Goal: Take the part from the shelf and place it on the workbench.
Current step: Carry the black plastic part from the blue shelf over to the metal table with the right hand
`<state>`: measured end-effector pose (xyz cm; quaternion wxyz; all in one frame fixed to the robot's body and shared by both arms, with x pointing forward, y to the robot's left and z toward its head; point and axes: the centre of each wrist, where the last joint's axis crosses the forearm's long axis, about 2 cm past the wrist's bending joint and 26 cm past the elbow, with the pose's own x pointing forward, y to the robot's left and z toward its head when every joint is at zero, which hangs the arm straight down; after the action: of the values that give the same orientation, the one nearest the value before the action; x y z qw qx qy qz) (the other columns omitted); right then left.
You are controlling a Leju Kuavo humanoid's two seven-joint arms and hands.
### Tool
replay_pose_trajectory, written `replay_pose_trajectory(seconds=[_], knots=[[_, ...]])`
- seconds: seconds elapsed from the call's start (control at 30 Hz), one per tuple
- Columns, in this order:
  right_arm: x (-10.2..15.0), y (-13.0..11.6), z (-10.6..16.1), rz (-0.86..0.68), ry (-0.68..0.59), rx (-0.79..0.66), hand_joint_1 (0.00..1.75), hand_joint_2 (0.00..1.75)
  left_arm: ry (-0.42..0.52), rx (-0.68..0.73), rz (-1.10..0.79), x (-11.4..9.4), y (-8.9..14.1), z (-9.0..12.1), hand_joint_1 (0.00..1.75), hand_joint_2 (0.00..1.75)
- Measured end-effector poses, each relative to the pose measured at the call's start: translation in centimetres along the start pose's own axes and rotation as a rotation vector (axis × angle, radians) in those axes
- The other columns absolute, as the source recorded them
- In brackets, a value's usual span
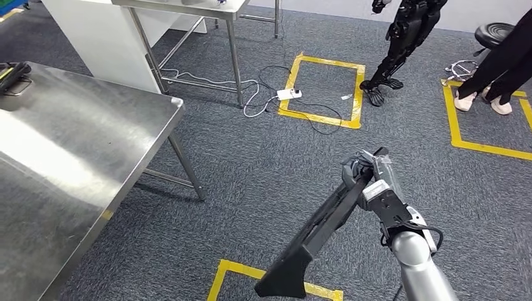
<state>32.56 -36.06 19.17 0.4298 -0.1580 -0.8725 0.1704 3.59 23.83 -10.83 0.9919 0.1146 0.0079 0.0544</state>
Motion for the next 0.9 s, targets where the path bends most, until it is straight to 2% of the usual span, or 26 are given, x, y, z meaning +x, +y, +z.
replay_pose_trajectory(seconds=[0.43,0.67,0.9], knots=[[0.5,-3.8,-0.1,0.064,0.029,-0.088,1.75,1.75,0.016,-0.027,-0.023,0.0,0.0,0.0,0.00,0.00],[0.7,-7.0,-2.5,0.095,0.021,-0.122,1.75,1.75,0.025,-0.035,-0.034,0.1,0.0,0.0,0.00,0.00],[0.1,-9.5,-2.5,0.124,0.032,-0.167,1.75,1.75,0.024,-0.046,-0.035,0.2,0.0,0.0,0.00,0.00]])
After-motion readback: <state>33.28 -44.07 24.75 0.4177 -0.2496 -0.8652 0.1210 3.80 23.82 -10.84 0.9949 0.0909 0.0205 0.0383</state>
